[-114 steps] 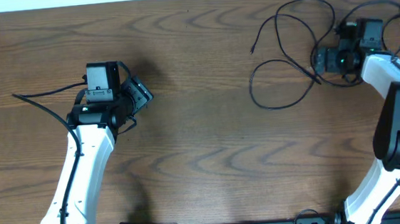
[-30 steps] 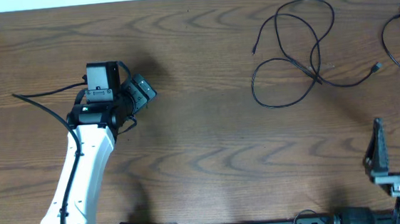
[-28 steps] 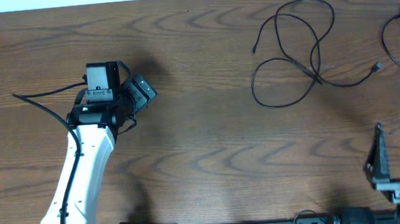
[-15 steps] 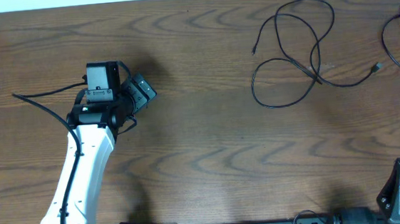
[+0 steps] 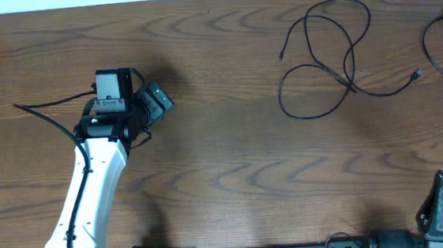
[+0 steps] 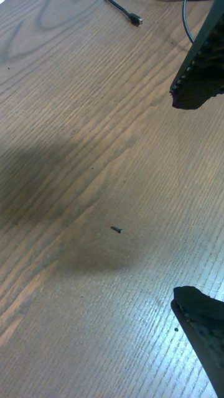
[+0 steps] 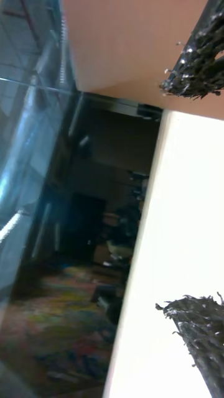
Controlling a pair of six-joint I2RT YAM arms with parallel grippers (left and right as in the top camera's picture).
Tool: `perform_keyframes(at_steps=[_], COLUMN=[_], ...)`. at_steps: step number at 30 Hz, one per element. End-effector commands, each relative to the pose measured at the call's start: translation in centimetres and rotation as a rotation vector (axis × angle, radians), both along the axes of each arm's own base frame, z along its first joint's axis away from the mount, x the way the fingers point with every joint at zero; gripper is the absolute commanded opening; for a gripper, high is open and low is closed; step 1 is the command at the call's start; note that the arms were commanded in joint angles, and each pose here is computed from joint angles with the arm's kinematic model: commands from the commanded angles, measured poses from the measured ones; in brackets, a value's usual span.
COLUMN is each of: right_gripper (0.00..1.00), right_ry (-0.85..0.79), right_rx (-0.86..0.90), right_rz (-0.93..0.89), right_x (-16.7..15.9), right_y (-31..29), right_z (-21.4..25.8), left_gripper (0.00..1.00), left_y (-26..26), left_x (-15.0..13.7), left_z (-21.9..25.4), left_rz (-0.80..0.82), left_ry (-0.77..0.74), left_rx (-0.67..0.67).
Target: Untangle cables
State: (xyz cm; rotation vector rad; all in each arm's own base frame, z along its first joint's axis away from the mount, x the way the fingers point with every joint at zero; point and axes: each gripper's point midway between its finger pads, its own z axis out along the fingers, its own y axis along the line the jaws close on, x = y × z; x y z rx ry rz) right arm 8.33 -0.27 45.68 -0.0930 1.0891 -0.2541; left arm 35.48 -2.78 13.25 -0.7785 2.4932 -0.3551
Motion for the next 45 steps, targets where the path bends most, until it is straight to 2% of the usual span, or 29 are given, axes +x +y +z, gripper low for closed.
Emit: perform_keyframes(at_steps=[1, 4, 10, 18, 27, 37, 45], right_gripper=[0.99, 0.99, 0.99, 0.99, 0.99, 0.99, 0.99], right_ry=[0.074, 0.15, 0.151, 0.153, 0.147, 0.225, 0.219], right_rx=[0.0, 0.007, -0.019, -0.019, 0.037, 0.075, 0.174], right_rz=[-0.022, -0.022, 0.047, 0.049, 0.11, 0.123, 0.163], right_x=[0.4, 1.1, 1.2, 1.2, 1.7, 5.3, 8.8], right_y=[-0.3, -0.4, 0.9, 0.9, 1.5, 1.2, 0.9], right_z=[-1.6, -3.3, -3.3, -3.4, -3.5, -7.1, -9.9], left_gripper=[0.98, 0.98, 0.98, 0.98, 0.98, 0.98, 0.98], left_y=[0.2, 0.2, 0.2, 0.2, 0.2, 0.2, 0.2], left_x=[0.1, 0.1, 0.1, 0.1, 0.1, 0.1, 0.1], left_z=[0.6, 0.6, 0.6, 0.6, 0.6, 0.6, 0.6], left_rz=[0.003, 0.003, 0.003, 0.003, 0.003, 0.003, 0.003], left_ry=[-0.015, -0.015, -0.015, -0.015, -0.015, -0.015, -0.015], left_rx=[0.006, 0.006, 0.006, 0.006, 0.006, 0.006, 0.006])
